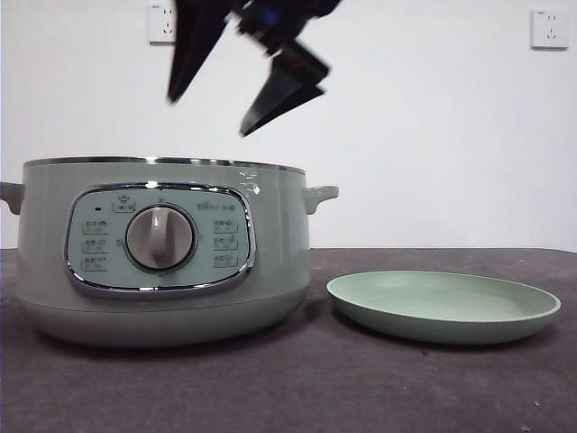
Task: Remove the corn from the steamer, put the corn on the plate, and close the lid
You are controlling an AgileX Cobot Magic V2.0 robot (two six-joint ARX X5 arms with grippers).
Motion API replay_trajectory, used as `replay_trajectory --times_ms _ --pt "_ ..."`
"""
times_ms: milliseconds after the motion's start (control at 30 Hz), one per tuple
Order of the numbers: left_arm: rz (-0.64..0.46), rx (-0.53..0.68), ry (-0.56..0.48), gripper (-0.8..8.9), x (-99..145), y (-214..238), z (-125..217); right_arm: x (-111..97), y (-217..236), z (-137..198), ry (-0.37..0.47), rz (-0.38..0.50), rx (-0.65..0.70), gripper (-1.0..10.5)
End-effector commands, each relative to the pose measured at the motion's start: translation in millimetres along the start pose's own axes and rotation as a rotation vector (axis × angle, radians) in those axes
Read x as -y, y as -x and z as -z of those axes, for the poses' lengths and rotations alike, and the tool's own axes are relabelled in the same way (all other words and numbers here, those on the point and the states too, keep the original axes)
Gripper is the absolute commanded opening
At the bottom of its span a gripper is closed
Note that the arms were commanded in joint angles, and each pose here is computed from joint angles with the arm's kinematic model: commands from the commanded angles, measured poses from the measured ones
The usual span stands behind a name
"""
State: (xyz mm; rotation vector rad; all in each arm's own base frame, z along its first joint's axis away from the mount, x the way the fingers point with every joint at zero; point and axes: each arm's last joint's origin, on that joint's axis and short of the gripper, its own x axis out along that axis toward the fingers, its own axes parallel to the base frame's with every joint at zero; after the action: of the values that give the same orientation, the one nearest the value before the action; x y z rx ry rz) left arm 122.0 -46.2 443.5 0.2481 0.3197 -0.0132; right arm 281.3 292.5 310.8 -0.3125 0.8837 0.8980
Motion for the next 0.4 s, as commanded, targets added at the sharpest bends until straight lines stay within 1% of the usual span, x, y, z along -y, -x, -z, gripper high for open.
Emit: replay_trajectory --times_ms 33,133,233,367,400 --pt "-0.017 0.063 0.016 -0.09 -6.6 11.9 -5.3 -4.8 -24.6 -5.8 0.044 0.020 -0.049 4.3" --pt "-0.016 0.056 0.013 -0.09 -7.3 13.5 -3.8 -9.3 -46.6 -10.2 0.063 0.016 -0.074 4.3" --pt "-0.014 0.039 0.004 -0.09 -7.0 13.4 -2.0 -9.8 -67.8 -9.2 0.076 0.054 -0.107 4.3" --pt "-0.011 0.029 -0.001 -0.09 -6.9 13.4 -0.9 -6.8 -91.6 -1.2 0.071 0.055 -0.159 4.3" --pt "-0.011 0.029 -0.001 -0.09 -6.9 13.4 -0.9 -6.0 -96.1 0.5 0.069 0.054 -0.170 4.0"
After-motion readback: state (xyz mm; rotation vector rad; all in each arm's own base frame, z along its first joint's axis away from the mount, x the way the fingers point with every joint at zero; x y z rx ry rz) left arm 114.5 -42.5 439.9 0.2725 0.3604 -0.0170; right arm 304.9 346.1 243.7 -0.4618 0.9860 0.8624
